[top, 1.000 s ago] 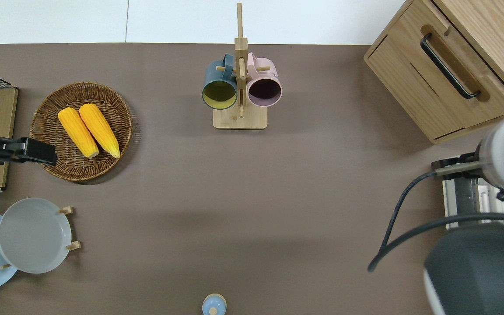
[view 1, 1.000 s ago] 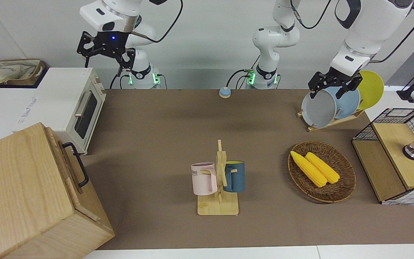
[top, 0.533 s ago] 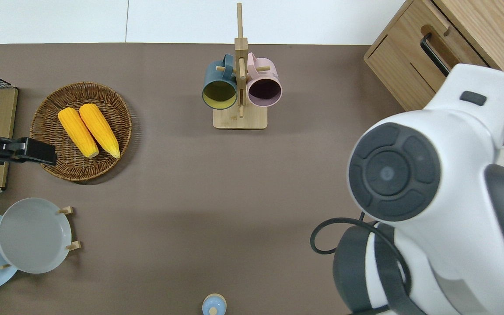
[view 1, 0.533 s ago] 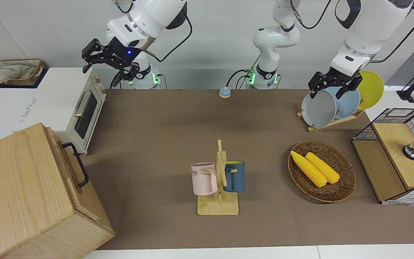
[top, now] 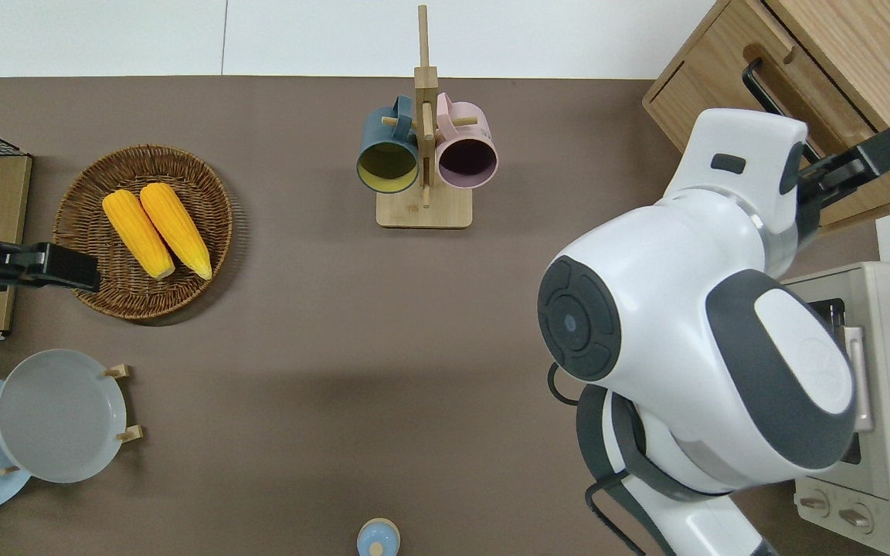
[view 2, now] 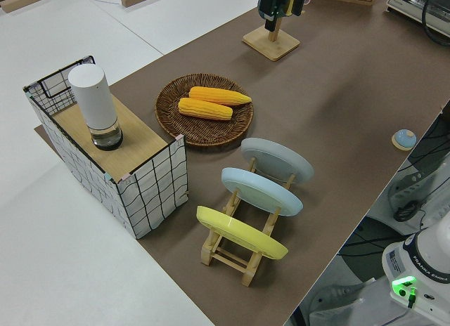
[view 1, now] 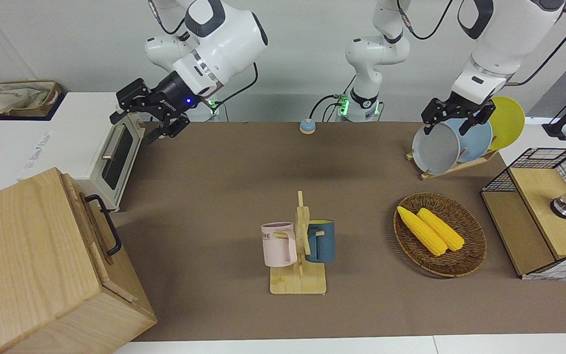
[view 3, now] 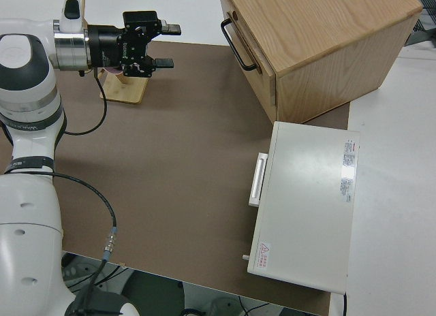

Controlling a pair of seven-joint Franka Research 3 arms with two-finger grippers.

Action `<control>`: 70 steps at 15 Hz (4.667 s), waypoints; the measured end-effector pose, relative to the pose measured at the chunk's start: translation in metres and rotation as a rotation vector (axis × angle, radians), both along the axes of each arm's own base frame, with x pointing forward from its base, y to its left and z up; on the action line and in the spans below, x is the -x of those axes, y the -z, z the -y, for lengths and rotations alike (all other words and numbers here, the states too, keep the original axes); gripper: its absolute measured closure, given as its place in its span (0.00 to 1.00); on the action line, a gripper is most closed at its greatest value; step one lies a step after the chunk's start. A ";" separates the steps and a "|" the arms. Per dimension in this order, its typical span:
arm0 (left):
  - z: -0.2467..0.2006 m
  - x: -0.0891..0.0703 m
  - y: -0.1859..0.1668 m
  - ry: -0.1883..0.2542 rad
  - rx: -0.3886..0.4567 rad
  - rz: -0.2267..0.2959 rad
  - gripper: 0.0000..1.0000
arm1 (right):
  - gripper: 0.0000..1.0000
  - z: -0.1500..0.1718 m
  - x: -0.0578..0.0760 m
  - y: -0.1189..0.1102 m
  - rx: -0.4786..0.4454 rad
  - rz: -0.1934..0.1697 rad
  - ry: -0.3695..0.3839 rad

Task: Slide drawer open with right arm
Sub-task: 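Raise the right arm and reach the right gripper toward the drawer's black handle, then close the right gripper around the black bar handle of the drawer, then pull the handle toward the robot with the right gripper, sliding the drawer out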

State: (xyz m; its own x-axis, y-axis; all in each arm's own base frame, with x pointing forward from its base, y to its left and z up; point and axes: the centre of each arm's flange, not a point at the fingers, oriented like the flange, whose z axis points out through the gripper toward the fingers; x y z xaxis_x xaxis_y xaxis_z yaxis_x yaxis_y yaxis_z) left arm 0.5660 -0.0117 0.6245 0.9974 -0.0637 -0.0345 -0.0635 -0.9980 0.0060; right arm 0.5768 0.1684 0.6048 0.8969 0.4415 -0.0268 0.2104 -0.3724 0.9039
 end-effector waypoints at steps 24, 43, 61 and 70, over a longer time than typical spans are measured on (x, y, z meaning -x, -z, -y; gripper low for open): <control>0.000 0.000 0.000 0.000 0.000 0.000 0.00 | 0.01 0.060 -0.050 0.175 0.359 0.170 -0.207; 0.000 0.000 0.000 0.000 0.000 0.000 0.00 | 0.04 0.082 -0.090 0.197 0.339 0.230 -0.255; 0.000 0.000 0.000 0.000 0.000 0.000 0.00 | 0.82 0.064 -0.096 0.211 0.341 0.239 -0.258; 0.000 0.000 0.000 0.000 0.000 0.000 0.00 | 0.82 0.002 -0.071 0.214 0.360 0.243 -0.189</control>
